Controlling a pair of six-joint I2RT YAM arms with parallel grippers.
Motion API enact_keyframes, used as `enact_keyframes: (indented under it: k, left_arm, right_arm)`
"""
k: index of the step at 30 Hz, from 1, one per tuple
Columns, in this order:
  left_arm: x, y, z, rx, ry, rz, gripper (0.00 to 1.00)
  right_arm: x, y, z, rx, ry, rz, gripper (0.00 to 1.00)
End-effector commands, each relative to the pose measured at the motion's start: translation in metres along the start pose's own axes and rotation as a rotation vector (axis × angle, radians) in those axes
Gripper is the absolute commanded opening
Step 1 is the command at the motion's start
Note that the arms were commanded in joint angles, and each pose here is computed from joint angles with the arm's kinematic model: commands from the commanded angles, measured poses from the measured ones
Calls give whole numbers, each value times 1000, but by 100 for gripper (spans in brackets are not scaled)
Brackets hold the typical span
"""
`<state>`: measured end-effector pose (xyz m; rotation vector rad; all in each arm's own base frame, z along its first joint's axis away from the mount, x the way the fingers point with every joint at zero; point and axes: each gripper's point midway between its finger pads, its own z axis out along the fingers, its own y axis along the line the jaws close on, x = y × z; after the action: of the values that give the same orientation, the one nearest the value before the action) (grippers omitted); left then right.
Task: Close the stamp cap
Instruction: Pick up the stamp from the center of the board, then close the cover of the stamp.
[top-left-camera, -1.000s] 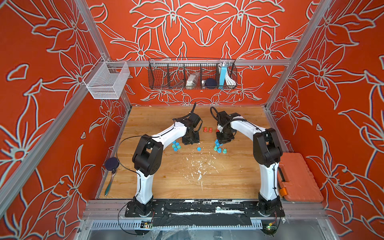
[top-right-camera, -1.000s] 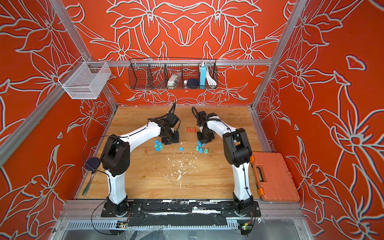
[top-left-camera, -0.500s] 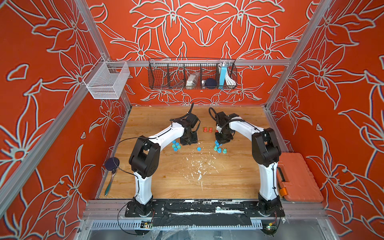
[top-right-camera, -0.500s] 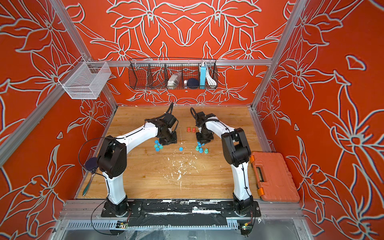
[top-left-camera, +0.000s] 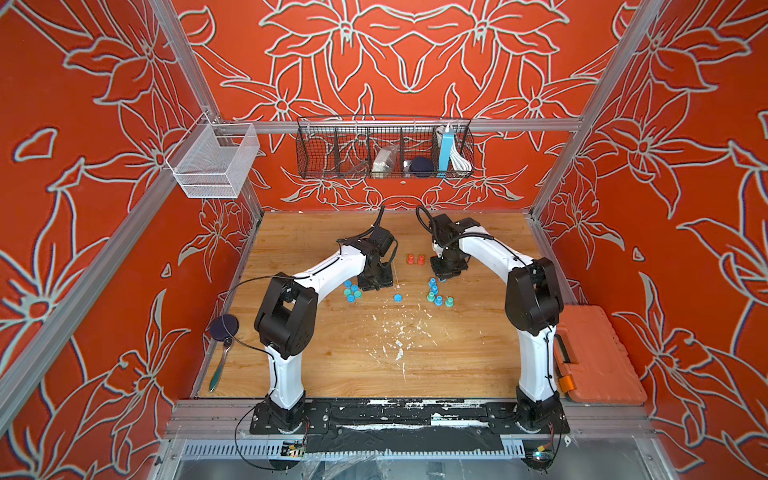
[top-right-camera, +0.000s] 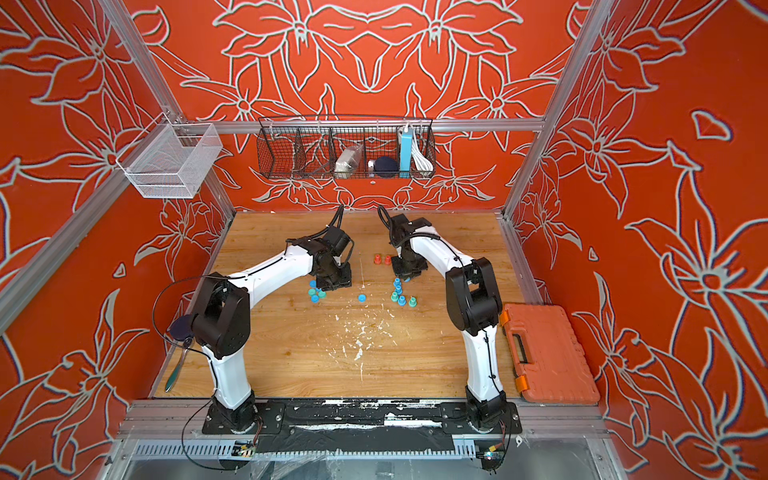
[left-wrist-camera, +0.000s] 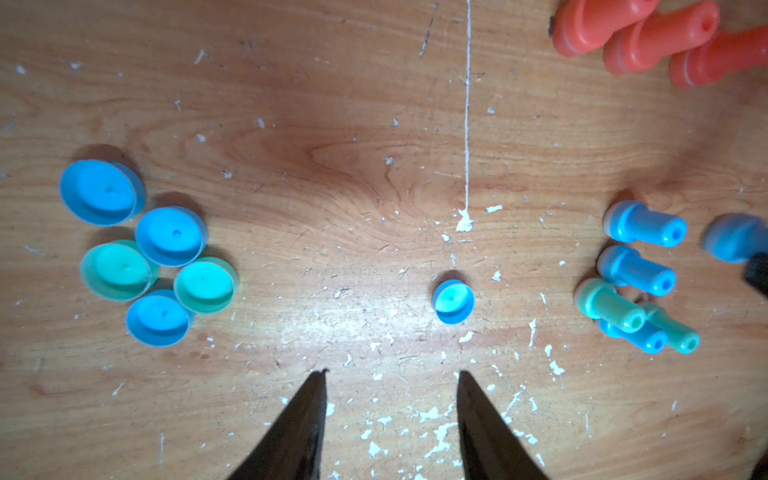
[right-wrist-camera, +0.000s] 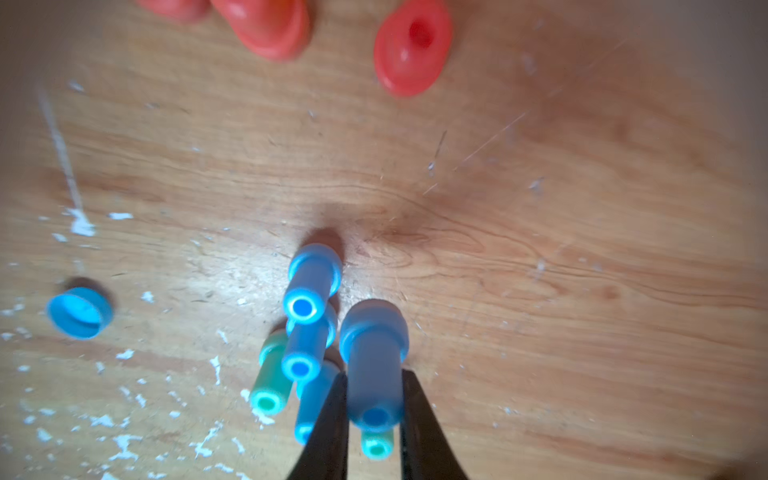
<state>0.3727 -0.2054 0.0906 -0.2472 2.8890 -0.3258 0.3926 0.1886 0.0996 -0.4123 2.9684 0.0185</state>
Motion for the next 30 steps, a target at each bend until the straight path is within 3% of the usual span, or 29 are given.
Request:
enact_keyframes:
  k: [1,7,12,30]
  left_arm:
    - [-3,12,-12,-2,-24,-7,51]
    - [-2,30,-11,-16,-21,-36,51]
    - [-2,42,-14,-24,-26,-58,51]
    - [8,64,-24,-42,-39,-81,51]
  right_arm:
    - [-4,9,-50,17,-60,-48,19]
    - [0,85,-57,-62,-29,-170,19]
    - [17,135,-25,-109,74,-232,18]
    - [30,151,28,-121,176,-242,17]
